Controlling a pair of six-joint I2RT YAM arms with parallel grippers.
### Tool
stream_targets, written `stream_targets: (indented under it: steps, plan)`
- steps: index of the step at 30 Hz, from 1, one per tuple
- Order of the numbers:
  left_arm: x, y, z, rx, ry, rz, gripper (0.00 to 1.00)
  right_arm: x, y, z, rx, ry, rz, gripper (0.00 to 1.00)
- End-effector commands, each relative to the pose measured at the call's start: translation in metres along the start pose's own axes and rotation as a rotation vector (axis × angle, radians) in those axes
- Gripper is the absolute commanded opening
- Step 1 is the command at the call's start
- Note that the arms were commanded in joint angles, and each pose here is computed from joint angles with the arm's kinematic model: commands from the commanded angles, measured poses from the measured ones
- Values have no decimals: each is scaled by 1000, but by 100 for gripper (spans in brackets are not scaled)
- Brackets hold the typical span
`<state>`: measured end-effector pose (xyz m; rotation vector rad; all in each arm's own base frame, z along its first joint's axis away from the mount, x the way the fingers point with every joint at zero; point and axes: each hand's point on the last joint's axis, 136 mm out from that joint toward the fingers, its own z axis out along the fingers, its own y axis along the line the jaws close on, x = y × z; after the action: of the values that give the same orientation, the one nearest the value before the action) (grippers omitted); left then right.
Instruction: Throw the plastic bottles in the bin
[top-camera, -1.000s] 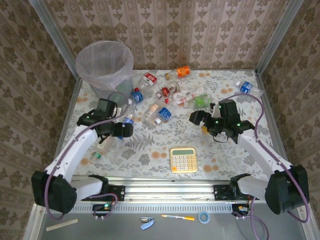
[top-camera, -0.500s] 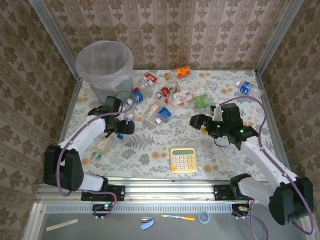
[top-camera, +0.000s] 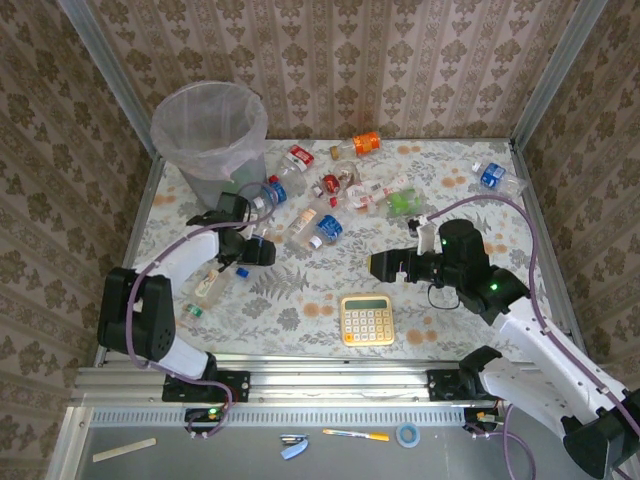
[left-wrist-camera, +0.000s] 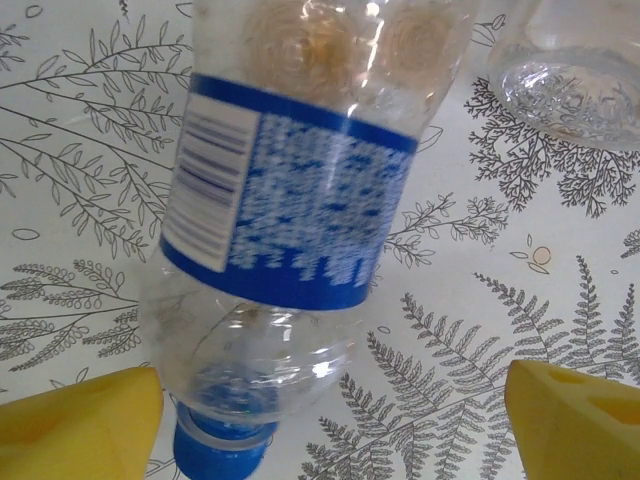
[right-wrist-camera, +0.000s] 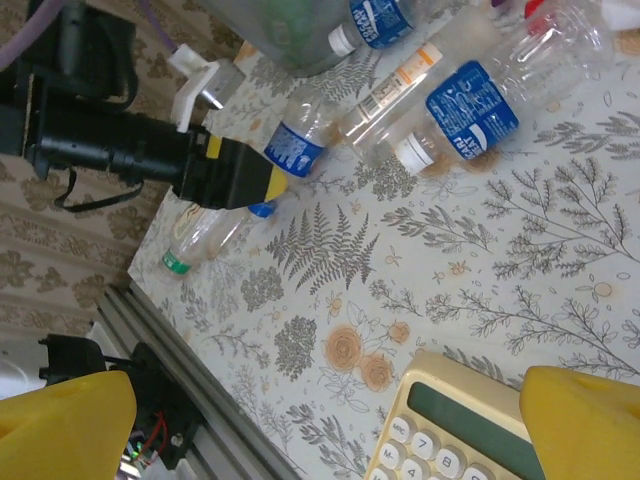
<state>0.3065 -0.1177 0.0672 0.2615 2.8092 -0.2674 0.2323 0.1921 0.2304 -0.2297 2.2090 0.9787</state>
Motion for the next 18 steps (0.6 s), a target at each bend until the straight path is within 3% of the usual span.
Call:
stream_targets:
  steps: [1, 18]
  plan:
    - [0, -1, 6, 14, 4, -8, 87, -5, -2, -4, 41, -9, -50, 100]
    - [10, -6, 26, 12, 43, 24, 69, -2, -4, 3, 35, 1, -19, 100]
